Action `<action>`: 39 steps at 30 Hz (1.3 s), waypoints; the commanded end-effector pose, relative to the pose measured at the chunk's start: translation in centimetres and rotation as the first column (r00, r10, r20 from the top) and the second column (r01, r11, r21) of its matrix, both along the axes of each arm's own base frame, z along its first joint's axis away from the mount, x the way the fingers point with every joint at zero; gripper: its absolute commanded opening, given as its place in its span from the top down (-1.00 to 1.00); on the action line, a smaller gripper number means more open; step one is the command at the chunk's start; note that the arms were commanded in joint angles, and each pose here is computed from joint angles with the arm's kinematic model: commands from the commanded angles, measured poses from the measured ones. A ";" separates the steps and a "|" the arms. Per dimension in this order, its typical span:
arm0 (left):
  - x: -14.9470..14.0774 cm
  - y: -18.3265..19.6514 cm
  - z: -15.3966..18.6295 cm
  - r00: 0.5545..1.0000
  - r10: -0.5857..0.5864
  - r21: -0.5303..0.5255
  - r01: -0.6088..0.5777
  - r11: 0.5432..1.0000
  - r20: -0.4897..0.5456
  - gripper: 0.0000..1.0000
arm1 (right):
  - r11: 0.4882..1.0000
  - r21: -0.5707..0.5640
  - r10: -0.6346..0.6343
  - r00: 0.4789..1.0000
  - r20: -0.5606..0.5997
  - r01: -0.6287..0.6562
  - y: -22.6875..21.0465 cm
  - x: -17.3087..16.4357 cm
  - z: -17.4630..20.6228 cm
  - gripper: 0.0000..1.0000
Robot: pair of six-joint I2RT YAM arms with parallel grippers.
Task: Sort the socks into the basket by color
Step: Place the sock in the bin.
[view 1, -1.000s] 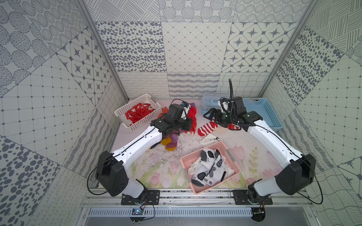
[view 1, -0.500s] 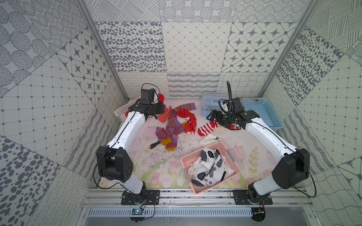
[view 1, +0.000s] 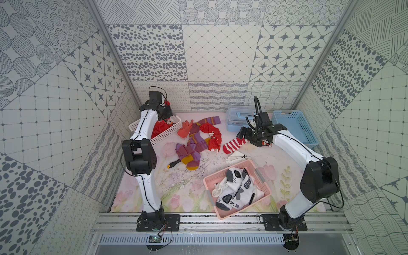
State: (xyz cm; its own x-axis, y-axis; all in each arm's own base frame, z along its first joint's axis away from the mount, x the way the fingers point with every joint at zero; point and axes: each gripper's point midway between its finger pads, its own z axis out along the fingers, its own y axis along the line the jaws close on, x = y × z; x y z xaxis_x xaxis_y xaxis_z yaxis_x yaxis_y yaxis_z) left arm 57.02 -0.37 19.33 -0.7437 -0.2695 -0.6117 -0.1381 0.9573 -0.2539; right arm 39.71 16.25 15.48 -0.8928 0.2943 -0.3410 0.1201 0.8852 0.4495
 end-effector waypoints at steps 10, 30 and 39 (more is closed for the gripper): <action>4.2 1.4 -7.9 0.983 0.080 -0.001 -0.081 0.997 -0.164 1.00 | 0.999 -0.028 0.035 0.999 0.009 -0.035 -1.4 3.2 -0.7 -0.96; 2.7 0.4 -10.0 0.975 0.080 -0.012 -0.084 0.996 -0.208 -0.03 | 0.983 -0.120 -0.139 0.990 0.008 0.139 -8.0 4.6 -2.3 -0.96; 2.8 0.2 -3.5 0.995 0.057 -0.013 -0.058 0.998 -0.077 -0.30 | 0.941 -0.221 -0.265 0.964 -0.009 0.256 -12.6 5.6 -4.8 -0.96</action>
